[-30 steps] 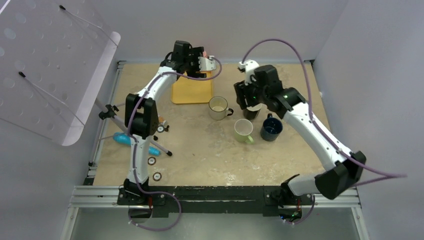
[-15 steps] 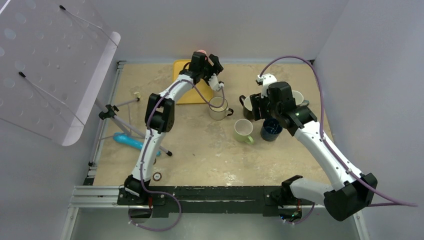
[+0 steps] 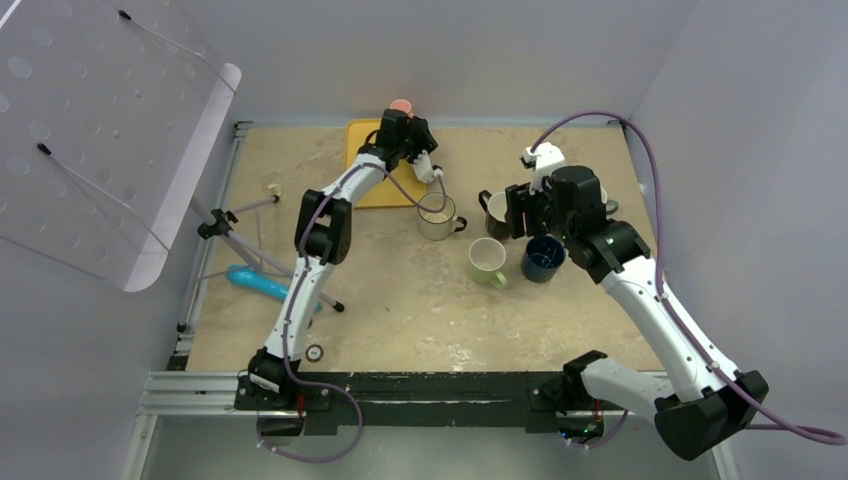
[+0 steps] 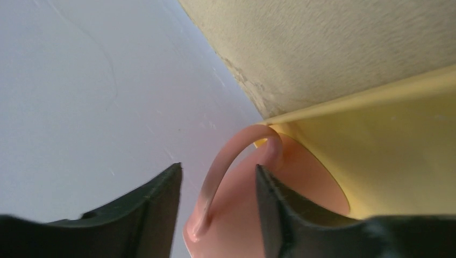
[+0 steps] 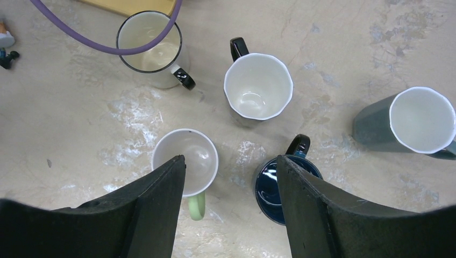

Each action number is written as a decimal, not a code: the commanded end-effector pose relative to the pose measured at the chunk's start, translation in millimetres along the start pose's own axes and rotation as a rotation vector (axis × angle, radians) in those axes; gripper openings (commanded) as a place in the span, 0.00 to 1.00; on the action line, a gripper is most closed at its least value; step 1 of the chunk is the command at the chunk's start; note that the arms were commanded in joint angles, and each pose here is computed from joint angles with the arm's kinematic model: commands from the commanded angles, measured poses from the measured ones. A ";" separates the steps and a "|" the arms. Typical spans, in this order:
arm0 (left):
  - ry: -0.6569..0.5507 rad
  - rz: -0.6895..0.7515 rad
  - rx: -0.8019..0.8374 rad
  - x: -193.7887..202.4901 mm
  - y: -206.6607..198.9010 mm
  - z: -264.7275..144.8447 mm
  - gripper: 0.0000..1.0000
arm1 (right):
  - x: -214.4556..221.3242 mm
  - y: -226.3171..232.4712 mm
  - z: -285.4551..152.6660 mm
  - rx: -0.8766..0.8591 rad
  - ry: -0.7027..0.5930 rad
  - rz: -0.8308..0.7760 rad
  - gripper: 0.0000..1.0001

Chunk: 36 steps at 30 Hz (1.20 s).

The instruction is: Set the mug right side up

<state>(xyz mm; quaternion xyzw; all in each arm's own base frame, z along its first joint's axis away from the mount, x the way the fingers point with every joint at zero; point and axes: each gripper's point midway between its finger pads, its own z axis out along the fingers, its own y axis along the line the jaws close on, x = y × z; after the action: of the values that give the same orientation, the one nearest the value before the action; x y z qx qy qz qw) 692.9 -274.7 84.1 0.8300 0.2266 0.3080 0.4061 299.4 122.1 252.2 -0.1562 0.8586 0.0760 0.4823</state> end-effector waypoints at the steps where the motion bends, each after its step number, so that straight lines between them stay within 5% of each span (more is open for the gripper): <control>1: 0.066 0.350 -0.041 22.1 25.6 -7.4 0.37 | -11.4 3.6 -5.3 -0.023 -0.055 -0.005 0.65; 3: 0.073 0.354 -0.050 23.9 25.2 -8.2 0.07 | -12.0 3.4 -6.9 -0.023 -0.058 -0.005 0.65; 4: 0.079 0.356 -0.056 25.4 23.9 -8.5 0.00 | -12.9 2.8 -8.5 -0.019 -0.064 -0.005 0.65; 9: 0.124 0.373 -0.192 25.8 49.1 -21.3 0.00 | -15.1 3.0 -13.9 -0.023 -0.082 0.002 0.65; 13: 0.206 0.226 -0.356 43.5 98.7 -55.7 0.00 | -18.4 5.4 -12.9 -0.033 -0.090 0.016 0.65; 29: 0.316 -0.557 -0.323 71.8 92.6 -153.1 0.00 | -42.9 49.3 29.6 -0.250 -0.159 0.078 0.65; 33: 0.331 -0.867 -0.368 90.4 117.0 -187.5 0.00 | -50.2 53.3 26.4 -0.274 -0.179 0.079 0.65; 36: 0.235 -1.168 -0.330 79.9 126.8 -219.4 0.00 | -63.7 63.7 20.1 -0.338 -0.235 0.075 0.72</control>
<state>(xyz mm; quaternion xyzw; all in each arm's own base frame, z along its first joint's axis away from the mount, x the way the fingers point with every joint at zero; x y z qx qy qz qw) 645.3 -198.8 180.8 0.6131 0.5556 0.2497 0.5030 323.8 181.2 252.7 -0.1774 0.8255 0.2018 0.4964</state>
